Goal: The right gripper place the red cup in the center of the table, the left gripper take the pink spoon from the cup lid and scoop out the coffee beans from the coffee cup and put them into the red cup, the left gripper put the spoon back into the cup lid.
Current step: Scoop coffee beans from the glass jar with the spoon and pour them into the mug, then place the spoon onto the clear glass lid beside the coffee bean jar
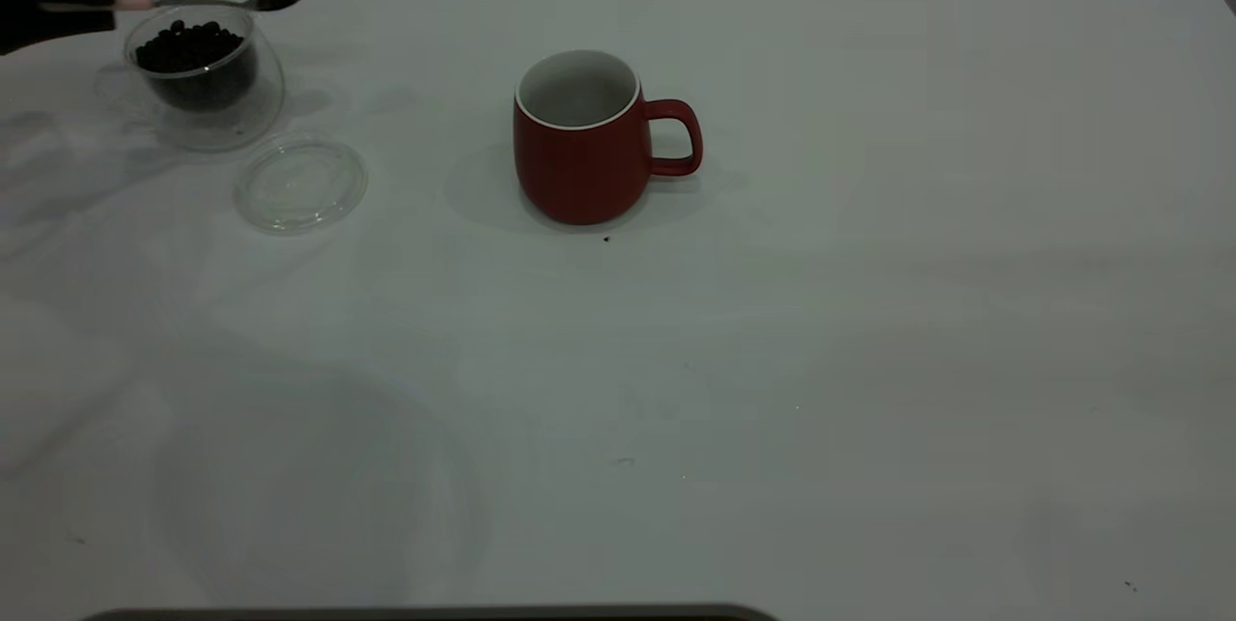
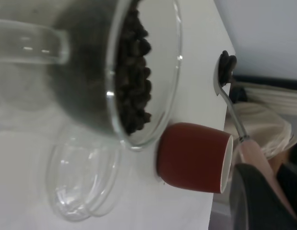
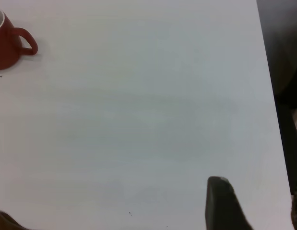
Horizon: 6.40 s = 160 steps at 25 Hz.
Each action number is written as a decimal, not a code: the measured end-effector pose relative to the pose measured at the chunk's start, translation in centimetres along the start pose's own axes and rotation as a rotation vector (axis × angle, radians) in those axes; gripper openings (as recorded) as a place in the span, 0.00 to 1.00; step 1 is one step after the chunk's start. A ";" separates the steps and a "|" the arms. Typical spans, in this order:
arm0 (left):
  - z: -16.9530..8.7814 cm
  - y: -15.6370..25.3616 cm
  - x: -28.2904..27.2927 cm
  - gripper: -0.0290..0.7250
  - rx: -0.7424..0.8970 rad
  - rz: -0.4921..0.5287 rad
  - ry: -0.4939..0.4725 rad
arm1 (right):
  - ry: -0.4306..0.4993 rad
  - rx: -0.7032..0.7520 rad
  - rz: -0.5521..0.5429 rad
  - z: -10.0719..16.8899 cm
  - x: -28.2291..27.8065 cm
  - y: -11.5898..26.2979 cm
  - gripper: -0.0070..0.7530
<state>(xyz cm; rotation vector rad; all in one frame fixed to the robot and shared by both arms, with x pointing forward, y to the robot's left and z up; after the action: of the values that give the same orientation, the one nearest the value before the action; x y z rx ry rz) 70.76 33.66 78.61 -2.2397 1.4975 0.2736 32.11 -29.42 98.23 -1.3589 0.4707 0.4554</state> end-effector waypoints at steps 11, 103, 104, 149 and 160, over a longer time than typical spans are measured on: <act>-2.3 1.5 4.2 0.20 0.033 0.095 0.025 | 0.000 0.000 0.000 0.0 0.0 0.0 0.50; -13.5 4.0 8.7 0.20 0.681 0.280 0.084 | 0.000 0.000 0.000 0.0 0.0 0.0 0.50; -13.6 3.8 8.1 0.20 0.662 0.285 0.067 | 0.000 0.000 0.000 0.0 0.0 0.0 0.50; 6.3 7.5 0.9 0.20 0.021 0.107 -0.112 | 0.000 0.000 0.000 0.0 0.0 0.0 0.50; 6.8 7.3 1.0 0.23 0.040 0.090 -0.121 | 0.000 0.000 0.000 0.0 0.0 0.0 0.50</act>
<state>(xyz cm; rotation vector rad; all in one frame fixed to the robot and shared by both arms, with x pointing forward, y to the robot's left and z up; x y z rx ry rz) 64.96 33.52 70.43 -2.0889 1.5278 0.3963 32.11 -29.42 98.23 -1.3589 0.4707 0.4554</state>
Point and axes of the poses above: a point on each arm's last joint axis where the gripper is mounted, x pointing out along that axis toward the gripper, z along the wrist's bending axis when the last joint is at zero, y = z × x, the point moved 10 cm from there along x, pointing out along that axis toward the gripper, and after that the axes turned 12 degrees about x, right-handed, at the moved point
